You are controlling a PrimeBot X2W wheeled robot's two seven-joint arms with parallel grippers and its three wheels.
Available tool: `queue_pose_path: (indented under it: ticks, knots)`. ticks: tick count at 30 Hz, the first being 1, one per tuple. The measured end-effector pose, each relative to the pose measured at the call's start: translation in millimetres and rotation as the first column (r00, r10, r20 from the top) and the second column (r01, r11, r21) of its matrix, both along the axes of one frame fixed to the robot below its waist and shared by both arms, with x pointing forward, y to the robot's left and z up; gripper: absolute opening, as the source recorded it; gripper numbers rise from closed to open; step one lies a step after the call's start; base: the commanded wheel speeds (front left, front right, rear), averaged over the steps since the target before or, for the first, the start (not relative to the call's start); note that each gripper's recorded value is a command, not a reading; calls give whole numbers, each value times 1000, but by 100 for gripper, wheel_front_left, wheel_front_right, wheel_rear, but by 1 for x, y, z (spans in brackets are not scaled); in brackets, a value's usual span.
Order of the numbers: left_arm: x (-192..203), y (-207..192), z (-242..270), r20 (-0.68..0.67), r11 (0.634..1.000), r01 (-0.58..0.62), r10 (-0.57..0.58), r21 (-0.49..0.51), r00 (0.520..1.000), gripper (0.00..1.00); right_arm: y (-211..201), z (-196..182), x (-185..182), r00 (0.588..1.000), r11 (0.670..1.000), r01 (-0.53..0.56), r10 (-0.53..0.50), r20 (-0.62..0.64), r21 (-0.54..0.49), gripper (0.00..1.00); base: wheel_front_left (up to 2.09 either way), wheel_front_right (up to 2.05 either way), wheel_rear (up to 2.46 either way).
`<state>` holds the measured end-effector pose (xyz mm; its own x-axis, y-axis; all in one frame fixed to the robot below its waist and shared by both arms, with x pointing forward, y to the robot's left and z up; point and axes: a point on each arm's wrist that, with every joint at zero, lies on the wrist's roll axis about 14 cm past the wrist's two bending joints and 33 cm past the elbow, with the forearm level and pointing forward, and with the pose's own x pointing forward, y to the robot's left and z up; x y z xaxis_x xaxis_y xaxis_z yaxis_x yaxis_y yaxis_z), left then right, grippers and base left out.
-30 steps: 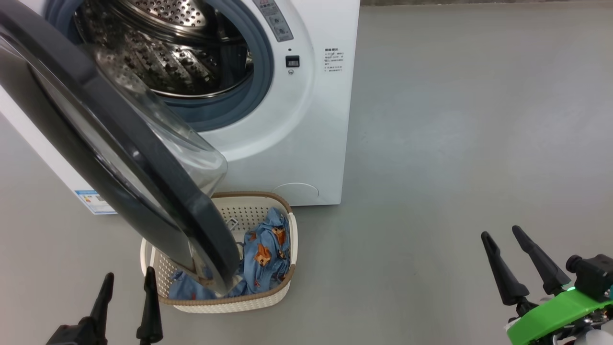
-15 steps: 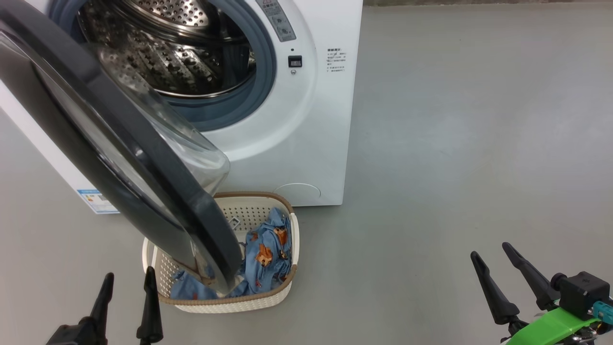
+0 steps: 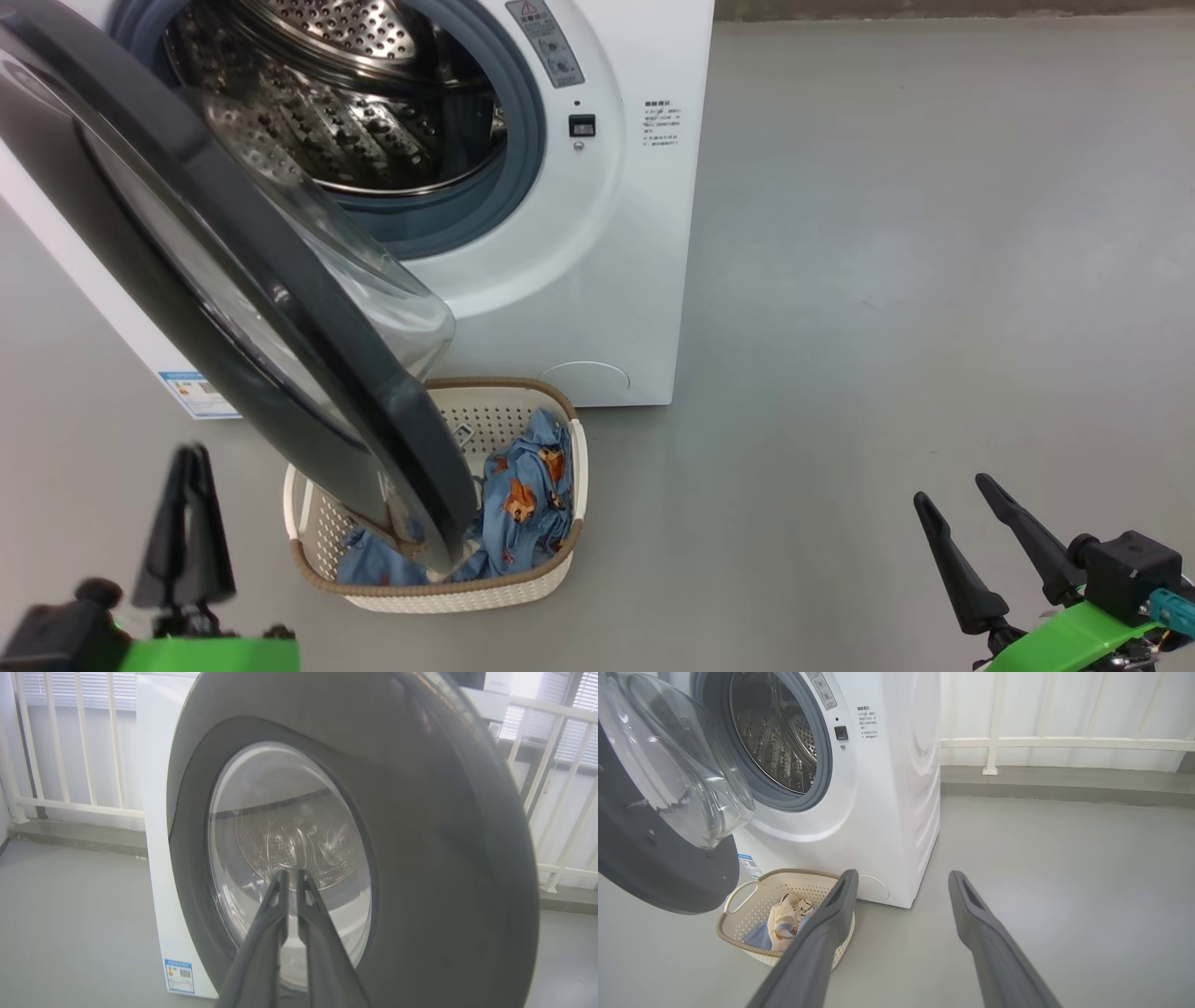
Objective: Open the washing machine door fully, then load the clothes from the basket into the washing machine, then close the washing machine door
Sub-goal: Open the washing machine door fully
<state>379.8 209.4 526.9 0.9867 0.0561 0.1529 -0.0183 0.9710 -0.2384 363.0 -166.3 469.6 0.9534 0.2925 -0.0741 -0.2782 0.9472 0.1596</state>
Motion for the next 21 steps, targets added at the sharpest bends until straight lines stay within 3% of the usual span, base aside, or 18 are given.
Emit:
queue_pose_path:
  ticks: [5, 10, 16, 21]
  knots:
    - [0, -10, 72, 219, 998, 13, -25, 59, 975, 0, 0, 1, 0, 1000, 1000, 0, 0, 4, 0, 100, 0, 0, 0]
    - [-13, -59, 122, 370, 986, 149, -168, 80, 914, 0, 1, 1, -1, 1000, 1000, -3, 3, 6, -5, 100, 0, 0, 0]
    - [-22, -124, 127, 350, 937, 345, -341, 54, 872, 0, 0, -1, -2, 1000, 1000, 0, 0, -1, -5, 100, 0, 0, 0]
    - [-18, -153, 98, 253, 901, 434, -417, -14, 873, 0, -1, -2, -3, 1000, 1000, 5, -5, -5, -3, 100, 0, 0, 0]
